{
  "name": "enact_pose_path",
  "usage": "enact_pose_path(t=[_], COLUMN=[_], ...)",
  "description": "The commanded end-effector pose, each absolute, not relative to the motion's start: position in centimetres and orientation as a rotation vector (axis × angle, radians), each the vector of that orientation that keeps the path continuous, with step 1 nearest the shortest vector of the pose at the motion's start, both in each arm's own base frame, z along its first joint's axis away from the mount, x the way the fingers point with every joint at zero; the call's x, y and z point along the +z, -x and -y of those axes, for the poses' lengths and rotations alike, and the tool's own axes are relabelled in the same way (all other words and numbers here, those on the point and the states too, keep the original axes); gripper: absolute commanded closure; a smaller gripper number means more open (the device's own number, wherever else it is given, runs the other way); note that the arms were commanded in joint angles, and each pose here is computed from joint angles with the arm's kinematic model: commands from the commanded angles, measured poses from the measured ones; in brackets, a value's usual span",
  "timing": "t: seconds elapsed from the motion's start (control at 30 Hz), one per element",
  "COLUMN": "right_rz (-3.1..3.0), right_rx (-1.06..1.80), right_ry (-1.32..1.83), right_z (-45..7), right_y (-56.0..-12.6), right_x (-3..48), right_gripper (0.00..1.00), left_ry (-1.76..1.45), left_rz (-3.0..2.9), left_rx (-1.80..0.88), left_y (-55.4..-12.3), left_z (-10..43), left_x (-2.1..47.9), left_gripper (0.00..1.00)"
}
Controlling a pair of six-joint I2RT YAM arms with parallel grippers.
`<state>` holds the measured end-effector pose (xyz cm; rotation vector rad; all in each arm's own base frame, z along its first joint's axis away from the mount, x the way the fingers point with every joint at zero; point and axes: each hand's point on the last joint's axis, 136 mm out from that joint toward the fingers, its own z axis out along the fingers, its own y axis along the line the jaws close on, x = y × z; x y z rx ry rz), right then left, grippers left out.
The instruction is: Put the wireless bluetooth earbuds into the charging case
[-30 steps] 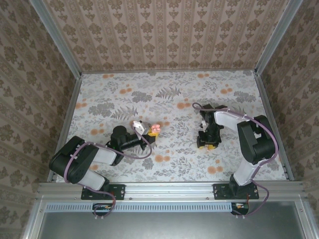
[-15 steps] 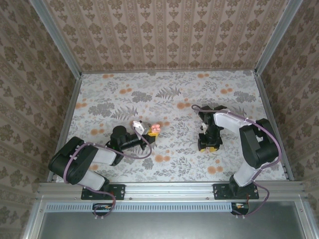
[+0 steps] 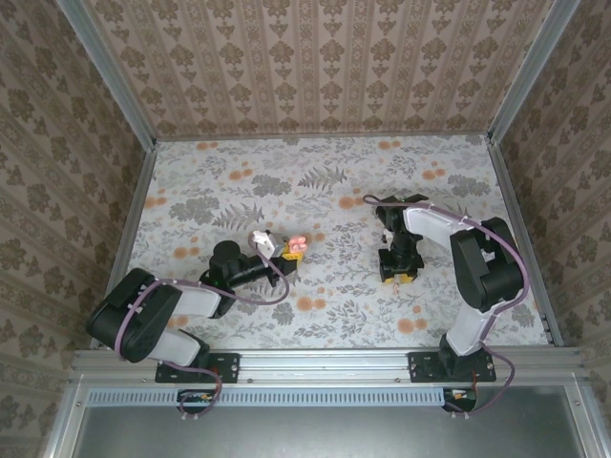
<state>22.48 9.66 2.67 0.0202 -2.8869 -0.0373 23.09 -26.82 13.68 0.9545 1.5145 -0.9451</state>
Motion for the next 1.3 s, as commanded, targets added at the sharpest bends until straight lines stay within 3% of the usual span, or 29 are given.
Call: enact_pose_path(t=[0.0, 0.8, 1.27], right_rz=[2.855, 2.853, 3.278], right_rx=[0.011, 0.057, -0.29], right_ry=[-0.053, -0.068, -0.048], right_z=[-9.4, -9.2, -15.1], right_y=[-22.1, -21.9, -26.6], right_x=[2.4, 1.1, 5.1], right_gripper=[0.63, 0.81, 0.82], left_ry=[-0.965, -0.98, -1.019], left_rz=[-1.497, -1.501, -1.489], left_rx=[-0.946, -0.958, -0.971], left_y=[-22.8, -22.6, -23.5], left_z=[26.8, 26.8, 28.4], left_x=[14.1, 14.1, 12.1], left_gripper=[0.85, 0.85, 0.86])
